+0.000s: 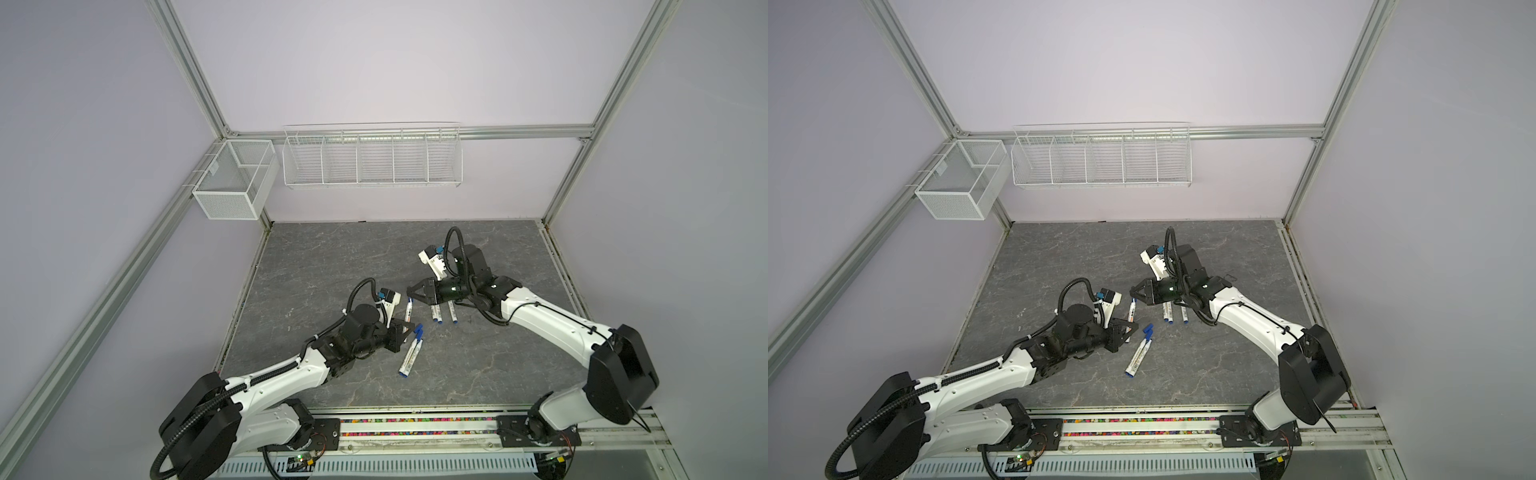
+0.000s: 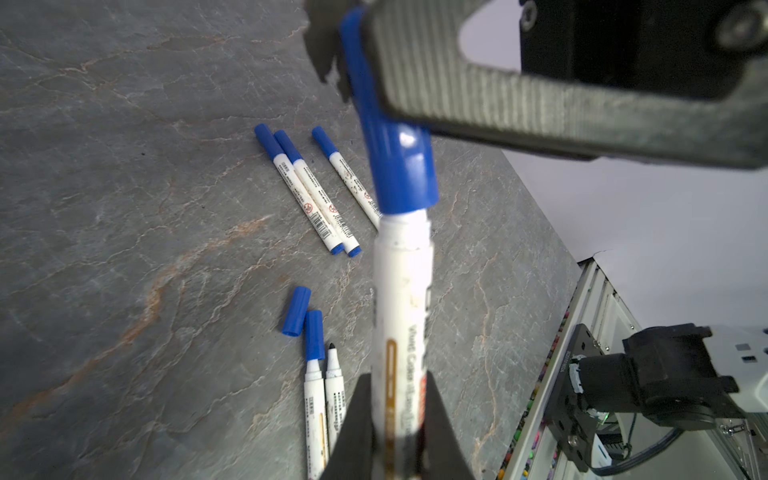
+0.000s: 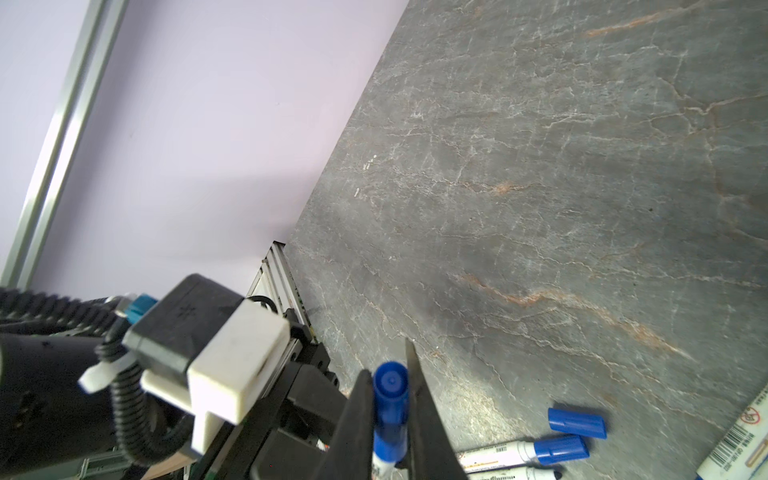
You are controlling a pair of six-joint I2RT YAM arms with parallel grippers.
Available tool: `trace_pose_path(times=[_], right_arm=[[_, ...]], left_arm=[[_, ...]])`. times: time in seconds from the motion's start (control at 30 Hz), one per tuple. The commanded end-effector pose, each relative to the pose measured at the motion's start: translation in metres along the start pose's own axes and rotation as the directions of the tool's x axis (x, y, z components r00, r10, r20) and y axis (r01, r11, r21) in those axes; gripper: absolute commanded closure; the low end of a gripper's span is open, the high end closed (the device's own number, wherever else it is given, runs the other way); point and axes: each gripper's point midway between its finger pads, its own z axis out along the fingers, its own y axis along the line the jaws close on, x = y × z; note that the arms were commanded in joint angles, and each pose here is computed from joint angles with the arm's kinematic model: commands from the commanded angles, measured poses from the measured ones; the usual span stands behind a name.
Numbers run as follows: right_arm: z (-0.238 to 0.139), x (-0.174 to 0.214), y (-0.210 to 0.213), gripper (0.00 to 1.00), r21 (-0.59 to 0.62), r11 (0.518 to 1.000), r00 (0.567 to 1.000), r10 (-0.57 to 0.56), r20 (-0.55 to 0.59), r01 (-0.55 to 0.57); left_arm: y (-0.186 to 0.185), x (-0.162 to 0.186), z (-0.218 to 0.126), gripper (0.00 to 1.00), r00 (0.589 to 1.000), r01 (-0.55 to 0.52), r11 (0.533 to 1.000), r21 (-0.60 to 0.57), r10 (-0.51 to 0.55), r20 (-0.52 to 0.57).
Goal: Insert the pens into the pen caps
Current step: 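Press the blue cap down onto the marker tip with the right gripper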
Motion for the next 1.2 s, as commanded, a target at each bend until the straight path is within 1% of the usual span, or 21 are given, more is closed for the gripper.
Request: trace_pose_path(times=[0.0,0.13,0.2,0.3,0.47,0.57,0.73,0.87,0.97,1.17], right_arm=[[-0.017,0.018,0.012,0.85,-0.07,0.997,0.997,0.009,-0.076,-0.014],[-0.022,0.037,0.024,0.85,-0.157,0.986,0.986,0.035,-0.16,-0.06],[-0.022,0.047,0.025,0.85,-0.18,0.98,0.98,0.052,-0.193,-0.087],[-0.024,0.057,0.022,0.85,-0.171,0.981,0.973,0.058,-0.221,-0.097],[-0.025,0.062,0.023,0.85,-0.166,0.982,0.967,0.051,-0.25,-0.095],[-0.023,0.072,0.019,0.86,-0.148,0.982,0.953,0.069,-0.297,-0.117],[-0.022,0.087,0.015,0.86,-0.12,0.981,0.928,0.1,-0.358,-0.152],[-0.025,0.093,0.015,0.87,-0.113,0.979,0.919,0.114,-0.377,-0.168],[-0.026,0.095,0.017,0.87,-0.115,0.977,0.915,0.12,-0.386,-0.177],[-0.023,0.093,0.021,0.88,-0.142,0.963,0.903,0.155,-0.4,-0.228]], left_arm=[[-0.014,-0.055,-0.011,1.0,0.984,0.0,1.0,0.015,-0.003,0.177],[-0.016,-0.058,-0.005,1.0,0.986,-0.002,1.0,0.029,-0.003,0.164],[-0.016,-0.057,-0.002,1.0,0.988,-0.005,0.999,0.036,-0.001,0.156],[-0.018,-0.056,0.001,1.0,0.99,-0.024,0.999,0.044,0.018,0.141],[-0.024,-0.051,0.006,1.0,0.994,-0.073,0.995,0.066,0.067,0.092],[-0.026,-0.05,0.006,1.0,0.993,-0.094,0.993,0.067,0.089,0.073],[-0.026,-0.054,0.002,1.0,0.989,-0.125,0.991,0.053,0.121,0.082],[-0.025,-0.055,0.001,1.0,0.988,-0.136,0.99,0.045,0.132,0.085],[-0.026,-0.054,0.001,1.0,0.987,-0.142,0.989,0.048,0.138,0.082],[-0.031,-0.055,0.001,1.0,0.984,-0.158,0.986,0.06,0.152,0.092]])
